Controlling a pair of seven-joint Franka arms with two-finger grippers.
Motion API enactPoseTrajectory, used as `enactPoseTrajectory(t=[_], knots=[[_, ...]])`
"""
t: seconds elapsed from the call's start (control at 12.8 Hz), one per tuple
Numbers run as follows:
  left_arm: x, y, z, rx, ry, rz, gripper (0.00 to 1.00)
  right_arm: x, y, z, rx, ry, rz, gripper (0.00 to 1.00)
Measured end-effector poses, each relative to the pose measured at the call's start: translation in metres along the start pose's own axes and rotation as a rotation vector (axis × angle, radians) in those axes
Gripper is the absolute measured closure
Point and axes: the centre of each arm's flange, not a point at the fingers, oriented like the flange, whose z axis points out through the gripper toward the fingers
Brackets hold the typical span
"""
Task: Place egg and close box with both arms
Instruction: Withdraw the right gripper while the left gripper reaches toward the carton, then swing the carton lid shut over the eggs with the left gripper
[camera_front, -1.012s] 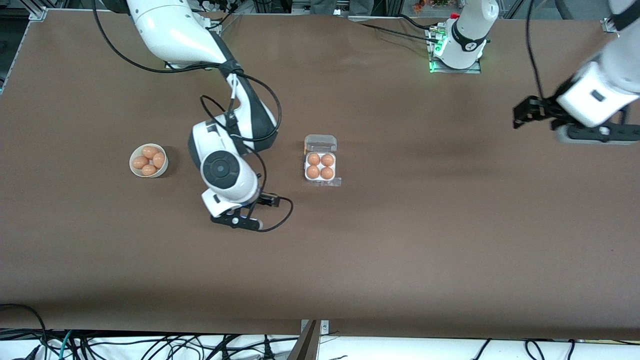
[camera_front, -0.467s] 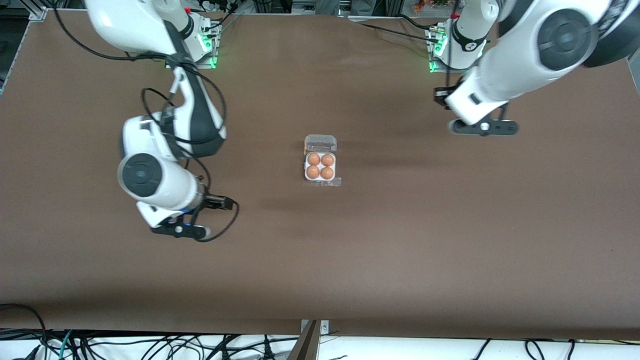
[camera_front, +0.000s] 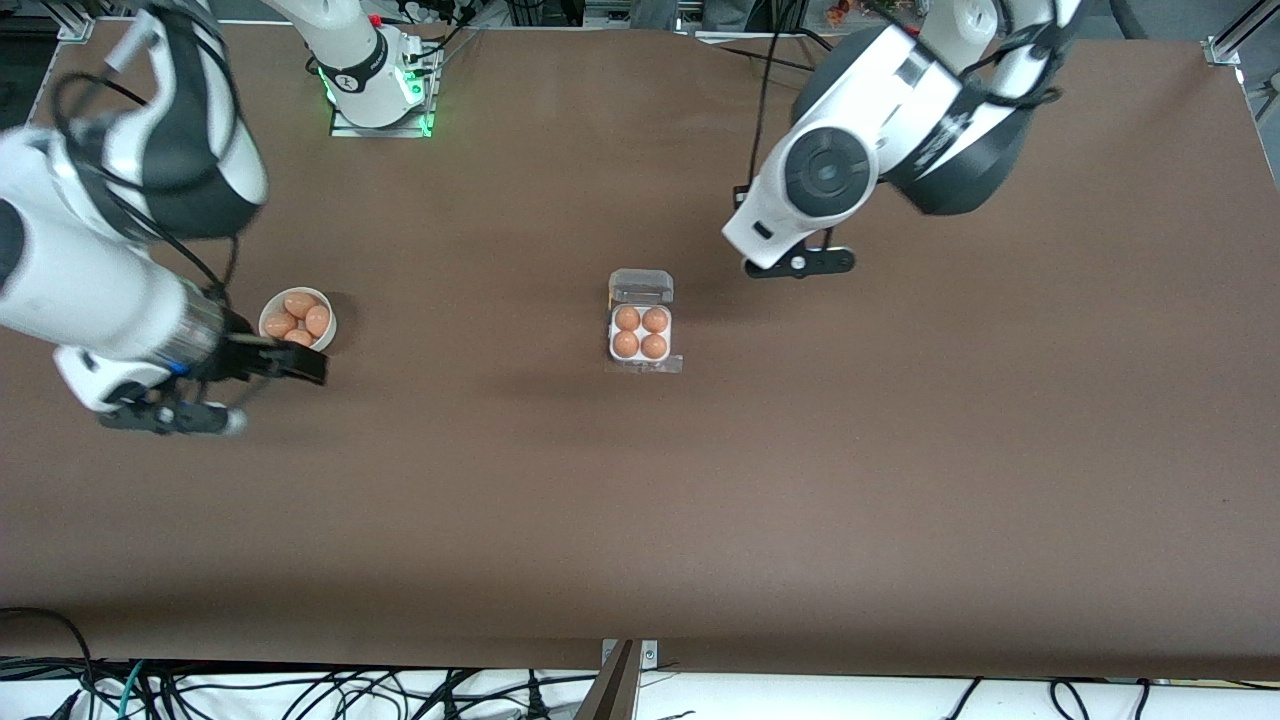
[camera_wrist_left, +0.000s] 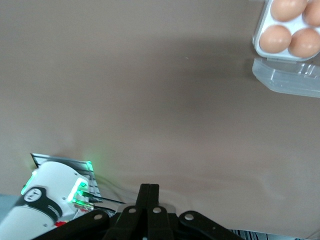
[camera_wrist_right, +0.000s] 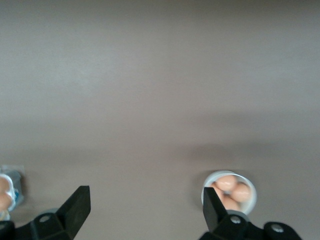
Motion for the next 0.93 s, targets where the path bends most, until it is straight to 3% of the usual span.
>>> enactPoseTrajectory(t=[0.23, 0.47, 0.93], knots=[[0.004, 0.039, 0.035, 0.032, -0.061, -0.024, 0.99, -0.04, 0.026, -0.044, -0.018, 0.023, -0.021, 0.0], [0.005, 0.061, 0.049, -0.018, -0.119, -0.068, 0.99, -0.068, 0.022, -0.079, -0.024, 0.054, -0.03, 0.0], [0.021, 0.129, 0.108, -0.104, -0.073, -0.145, 0.99, -0.078, 0.026, -0.074, -0.032, 0.022, -0.023, 0.0]])
